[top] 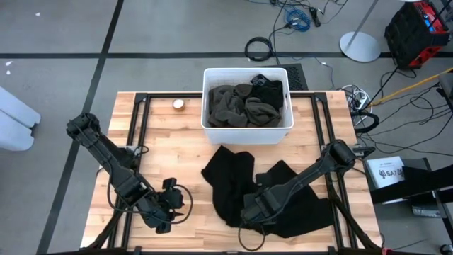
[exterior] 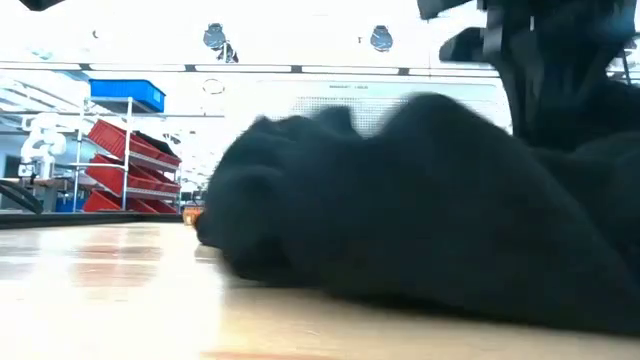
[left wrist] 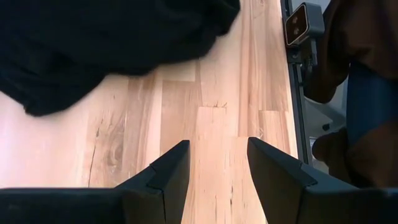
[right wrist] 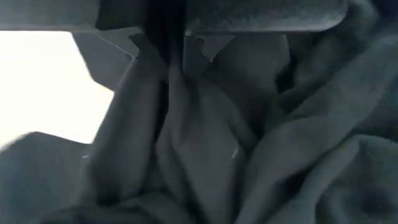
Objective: Fold laundry
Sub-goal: Fold the black shirt
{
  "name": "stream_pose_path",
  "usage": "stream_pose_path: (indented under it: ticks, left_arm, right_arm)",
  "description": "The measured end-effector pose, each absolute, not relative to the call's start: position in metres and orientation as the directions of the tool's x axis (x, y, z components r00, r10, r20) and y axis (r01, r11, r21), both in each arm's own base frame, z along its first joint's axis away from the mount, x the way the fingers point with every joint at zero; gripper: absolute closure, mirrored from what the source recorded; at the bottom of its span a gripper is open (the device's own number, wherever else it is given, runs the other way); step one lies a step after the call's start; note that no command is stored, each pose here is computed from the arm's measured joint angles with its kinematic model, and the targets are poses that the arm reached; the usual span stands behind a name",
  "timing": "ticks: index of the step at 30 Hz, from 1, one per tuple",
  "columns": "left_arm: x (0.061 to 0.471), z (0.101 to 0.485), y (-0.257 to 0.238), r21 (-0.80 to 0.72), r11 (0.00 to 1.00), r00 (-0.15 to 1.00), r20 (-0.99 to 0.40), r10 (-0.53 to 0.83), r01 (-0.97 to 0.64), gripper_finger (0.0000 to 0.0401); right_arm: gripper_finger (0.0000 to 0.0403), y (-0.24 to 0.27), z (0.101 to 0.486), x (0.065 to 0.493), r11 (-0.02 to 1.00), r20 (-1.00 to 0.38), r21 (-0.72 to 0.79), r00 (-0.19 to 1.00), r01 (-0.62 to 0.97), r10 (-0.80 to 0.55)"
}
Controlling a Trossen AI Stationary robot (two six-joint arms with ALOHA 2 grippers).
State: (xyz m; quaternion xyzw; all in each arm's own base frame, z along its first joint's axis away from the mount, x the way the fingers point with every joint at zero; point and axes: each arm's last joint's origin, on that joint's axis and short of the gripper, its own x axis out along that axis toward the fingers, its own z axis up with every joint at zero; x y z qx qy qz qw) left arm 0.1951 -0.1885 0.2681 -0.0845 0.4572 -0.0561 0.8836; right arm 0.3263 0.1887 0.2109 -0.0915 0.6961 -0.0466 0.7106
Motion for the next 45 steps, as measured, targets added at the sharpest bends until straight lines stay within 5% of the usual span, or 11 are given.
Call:
stream_pose_path:
  ticks: [5,13,18,26,38,45]
  left_arm:
    - [0.195,0.268,-0.188,-0.199,0.980,0.576,-0.798,-0.175,0.022,0.0232]
    - [0.196,0.268,-0.188,-0.169,0.986,0.596,-0.790,-0.142,0.010,0.0232]
    - [0.197,0.265,-0.189,-0.158,0.987,0.594,-0.794,-0.132,0.008,0.0232]
    - [0.200,0.260,-0.192,-0.141,0.990,0.584,-0.803,-0.117,0.005,0.0232]
    - [0.203,0.252,-0.195,-0.117,0.993,0.561,-0.820,-0.108,0.020,0.0232]
    - [0.203,0.252,-0.195,-0.119,0.993,0.559,-0.822,-0.110,0.021,0.0232]
  right_arm:
    - [0.0398,0.190,0.276,0.319,0.941,-0.942,-0.334,0.056,-0.056,-0.331]
    - [0.0401,0.200,0.393,0.303,0.935,-0.768,-0.353,0.559,0.037,-0.313]
    - [0.0401,0.218,0.416,0.297,0.971,-0.728,-0.232,0.673,-0.061,-0.132]
    - [0.0396,0.242,0.354,0.298,0.999,-0.964,0.021,0.264,0.050,0.007]
    - [0.0281,0.231,0.277,0.307,0.982,-0.995,-0.086,-0.062,0.165,-0.077]
    - [0.0226,0.233,0.296,0.312,0.983,-0.998,0.043,-0.032,0.179,0.049]
